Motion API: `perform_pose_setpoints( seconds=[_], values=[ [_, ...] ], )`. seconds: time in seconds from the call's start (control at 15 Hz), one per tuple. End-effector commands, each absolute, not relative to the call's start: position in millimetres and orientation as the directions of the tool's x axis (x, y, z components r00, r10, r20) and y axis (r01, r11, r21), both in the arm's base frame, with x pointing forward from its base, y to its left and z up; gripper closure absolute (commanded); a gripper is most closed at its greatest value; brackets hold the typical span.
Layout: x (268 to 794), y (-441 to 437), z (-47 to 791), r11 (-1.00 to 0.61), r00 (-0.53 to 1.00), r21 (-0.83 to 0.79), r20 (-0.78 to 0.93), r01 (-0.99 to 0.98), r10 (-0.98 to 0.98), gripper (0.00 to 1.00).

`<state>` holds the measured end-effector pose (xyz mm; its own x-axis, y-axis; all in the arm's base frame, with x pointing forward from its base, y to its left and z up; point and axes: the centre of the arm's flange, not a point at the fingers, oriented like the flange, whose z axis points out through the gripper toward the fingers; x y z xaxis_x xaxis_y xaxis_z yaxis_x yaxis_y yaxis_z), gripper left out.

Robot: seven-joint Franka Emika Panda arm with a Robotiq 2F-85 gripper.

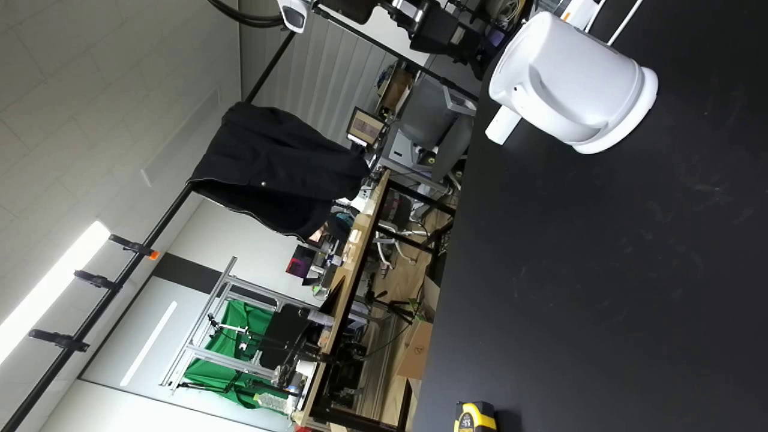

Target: Turn on the electric kettle

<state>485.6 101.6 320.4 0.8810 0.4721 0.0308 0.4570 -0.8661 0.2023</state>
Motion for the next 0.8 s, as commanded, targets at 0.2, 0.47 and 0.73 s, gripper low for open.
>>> perform_pose_setpoints(
  seconds=[0.2, 0.47, 0.73],
  values=[
    [499.8, 104.3, 294.3, -0.860, 0.877, 0.206, 0.014, 0.468, 0.480, 1.00],
    [500.8, 107.7, 283.5, -0.855, 0.868, 0.203, 0.040, 0.478, 0.495, 1.00],
    [502.6, 106.8, 274.2, -0.841, 0.855, 0.212, 0.040, 0.498, 0.517, 1.00]
  ],
)
